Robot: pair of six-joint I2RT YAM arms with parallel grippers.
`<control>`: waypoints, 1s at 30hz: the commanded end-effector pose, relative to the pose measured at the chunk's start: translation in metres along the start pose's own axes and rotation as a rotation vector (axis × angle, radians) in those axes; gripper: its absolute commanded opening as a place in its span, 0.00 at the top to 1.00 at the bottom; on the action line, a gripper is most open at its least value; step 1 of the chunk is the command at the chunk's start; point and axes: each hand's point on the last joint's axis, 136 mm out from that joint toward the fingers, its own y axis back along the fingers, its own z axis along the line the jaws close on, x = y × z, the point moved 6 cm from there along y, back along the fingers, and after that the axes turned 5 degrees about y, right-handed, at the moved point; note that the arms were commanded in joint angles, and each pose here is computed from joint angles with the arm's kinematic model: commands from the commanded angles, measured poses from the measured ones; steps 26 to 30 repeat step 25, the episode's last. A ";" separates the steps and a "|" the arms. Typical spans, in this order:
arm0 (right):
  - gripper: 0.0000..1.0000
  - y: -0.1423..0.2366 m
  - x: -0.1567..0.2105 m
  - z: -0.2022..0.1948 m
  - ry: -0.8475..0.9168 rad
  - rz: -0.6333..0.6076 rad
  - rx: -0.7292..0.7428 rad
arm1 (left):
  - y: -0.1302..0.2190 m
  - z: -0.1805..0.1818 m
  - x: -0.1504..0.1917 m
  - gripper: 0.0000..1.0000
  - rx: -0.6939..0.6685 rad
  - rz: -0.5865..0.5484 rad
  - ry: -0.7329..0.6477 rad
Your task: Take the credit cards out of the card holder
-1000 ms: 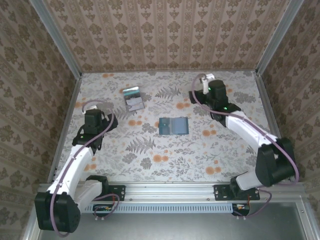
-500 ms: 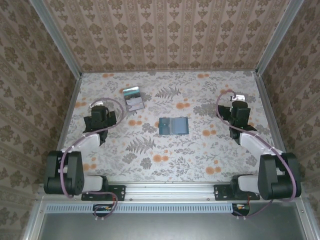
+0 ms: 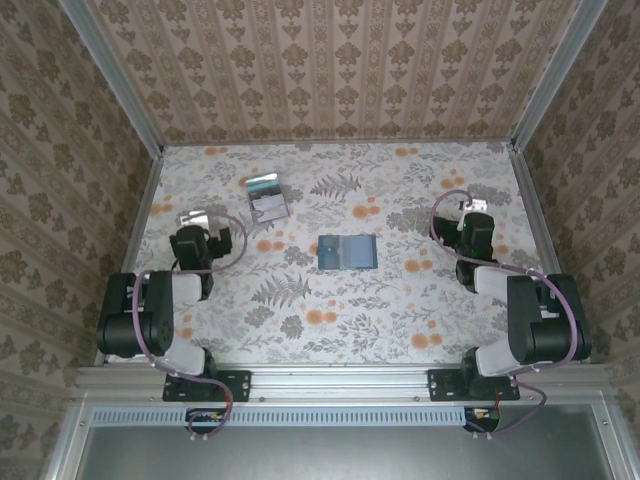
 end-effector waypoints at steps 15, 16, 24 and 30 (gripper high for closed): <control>0.00 0.000 0.000 0.024 0.089 -0.121 -0.129 | 0.001 -0.014 -0.019 0.00 0.079 -0.106 -0.047; 0.00 0.000 0.000 0.024 0.090 -0.120 -0.128 | 0.002 -0.014 -0.019 0.00 0.079 -0.107 -0.047; 0.00 0.000 0.000 0.024 0.088 -0.123 -0.129 | 0.001 -0.014 -0.019 0.00 0.084 -0.105 -0.047; 0.00 0.000 0.000 0.024 0.087 -0.123 -0.129 | 0.001 -0.014 -0.019 0.00 0.084 -0.105 -0.047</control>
